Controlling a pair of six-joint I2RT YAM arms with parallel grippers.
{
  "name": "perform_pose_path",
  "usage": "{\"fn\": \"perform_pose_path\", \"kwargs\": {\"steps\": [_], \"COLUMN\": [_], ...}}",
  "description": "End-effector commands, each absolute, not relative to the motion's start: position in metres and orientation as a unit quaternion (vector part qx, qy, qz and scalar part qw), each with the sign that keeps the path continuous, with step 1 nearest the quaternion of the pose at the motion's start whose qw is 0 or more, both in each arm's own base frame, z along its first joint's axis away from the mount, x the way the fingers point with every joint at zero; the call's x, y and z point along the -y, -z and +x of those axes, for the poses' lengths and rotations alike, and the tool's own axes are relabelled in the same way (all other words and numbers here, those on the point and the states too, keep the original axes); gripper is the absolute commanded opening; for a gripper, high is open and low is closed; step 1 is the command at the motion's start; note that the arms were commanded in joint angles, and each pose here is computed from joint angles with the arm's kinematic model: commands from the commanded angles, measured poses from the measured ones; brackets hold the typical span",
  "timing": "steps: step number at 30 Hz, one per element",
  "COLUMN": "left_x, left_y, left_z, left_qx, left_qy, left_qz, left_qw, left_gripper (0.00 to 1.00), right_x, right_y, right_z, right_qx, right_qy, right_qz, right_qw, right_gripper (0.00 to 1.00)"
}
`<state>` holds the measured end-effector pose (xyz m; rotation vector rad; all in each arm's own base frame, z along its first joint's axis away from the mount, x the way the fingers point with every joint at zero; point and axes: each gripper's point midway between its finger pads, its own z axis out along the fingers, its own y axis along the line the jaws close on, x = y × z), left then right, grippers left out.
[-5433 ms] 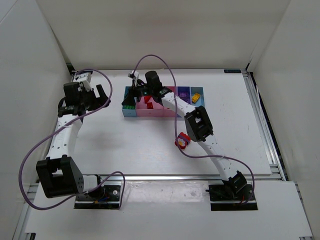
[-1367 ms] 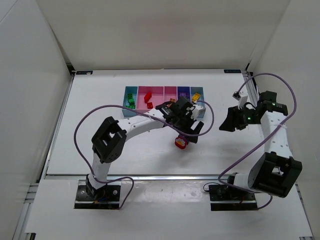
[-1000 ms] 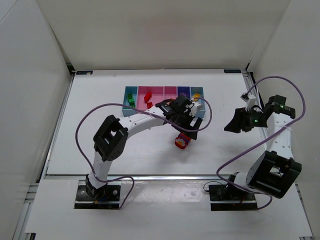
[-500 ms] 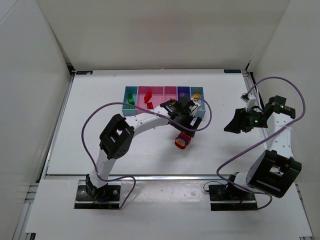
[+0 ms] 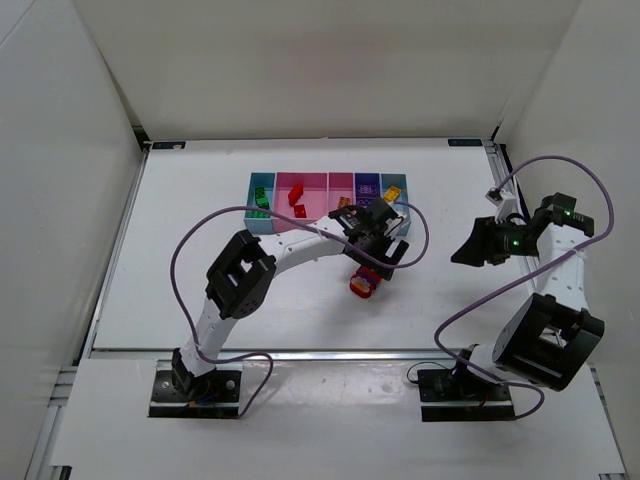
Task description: Sort the legos into containers by color
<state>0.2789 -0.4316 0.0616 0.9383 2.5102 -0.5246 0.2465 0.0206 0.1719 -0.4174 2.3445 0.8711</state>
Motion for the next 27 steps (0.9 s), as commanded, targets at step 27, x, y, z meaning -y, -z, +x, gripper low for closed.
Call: {"fn": "perform_pose_path", "kwargs": {"steps": [27], "left_x": [0.434], "left_y": [-0.043], "left_z": [0.288], "left_qx": [-0.911], "left_qy": [0.157], "left_qz": [0.32], "left_qw": [0.207], "left_gripper": [0.9], "right_x": [-0.009], "right_y": [-0.176], "right_z": [0.248], "right_qx": [-0.873], "right_qy": [-0.343], "right_qz": [-0.145], "right_qw": [0.315], "right_gripper": [0.61]}}
